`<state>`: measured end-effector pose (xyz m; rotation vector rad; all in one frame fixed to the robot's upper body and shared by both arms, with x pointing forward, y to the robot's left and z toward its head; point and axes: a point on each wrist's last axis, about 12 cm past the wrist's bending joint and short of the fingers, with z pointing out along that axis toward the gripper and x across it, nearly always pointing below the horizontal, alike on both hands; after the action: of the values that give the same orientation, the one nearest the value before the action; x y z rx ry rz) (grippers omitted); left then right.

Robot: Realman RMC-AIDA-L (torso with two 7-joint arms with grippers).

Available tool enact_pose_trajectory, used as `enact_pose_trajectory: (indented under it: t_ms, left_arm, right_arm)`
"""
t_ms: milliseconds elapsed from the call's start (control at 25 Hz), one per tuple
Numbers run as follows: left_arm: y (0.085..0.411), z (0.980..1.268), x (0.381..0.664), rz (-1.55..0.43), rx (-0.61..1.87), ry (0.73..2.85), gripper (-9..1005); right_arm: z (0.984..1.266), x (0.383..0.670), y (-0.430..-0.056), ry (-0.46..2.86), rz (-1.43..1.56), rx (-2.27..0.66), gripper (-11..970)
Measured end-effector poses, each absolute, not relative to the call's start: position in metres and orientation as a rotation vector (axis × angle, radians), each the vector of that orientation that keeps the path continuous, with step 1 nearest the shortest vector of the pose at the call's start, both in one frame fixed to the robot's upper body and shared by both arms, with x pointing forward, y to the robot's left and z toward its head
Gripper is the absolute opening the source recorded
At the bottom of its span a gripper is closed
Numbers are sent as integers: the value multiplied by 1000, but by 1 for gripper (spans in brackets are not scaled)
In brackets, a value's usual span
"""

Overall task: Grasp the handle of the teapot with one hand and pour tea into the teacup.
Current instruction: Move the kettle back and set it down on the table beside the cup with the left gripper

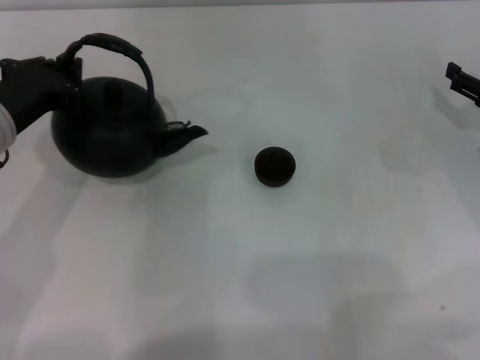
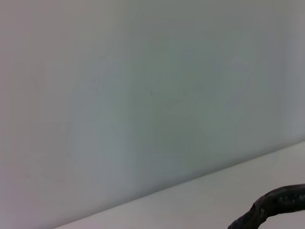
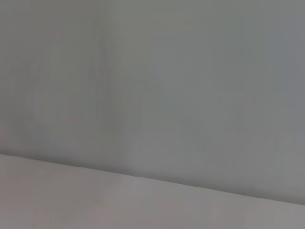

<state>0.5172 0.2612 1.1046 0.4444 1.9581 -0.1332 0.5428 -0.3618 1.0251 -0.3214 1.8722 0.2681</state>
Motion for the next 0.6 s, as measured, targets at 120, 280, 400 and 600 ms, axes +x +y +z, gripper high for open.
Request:
enact_pose_trajectory:
  t_ms: [120,280,400,600]
  left_arm:
    - [270,1117,519,-187,431,1952,105]
    - [279,1132,516,-242,439,1893,105]
    - [294,1139,510,-301,424,1827,105]
    - [319,1124,498,-384,354,1741,105]
  right_arm:
    - [1025,542,-361,1871,272,-321,858]
    - [1024,541,-362,1871,272,-321,858]
    - [1024,541,-362,1871,271,-323,858]
    - [1024,541,-362,1872,271,-332,858]
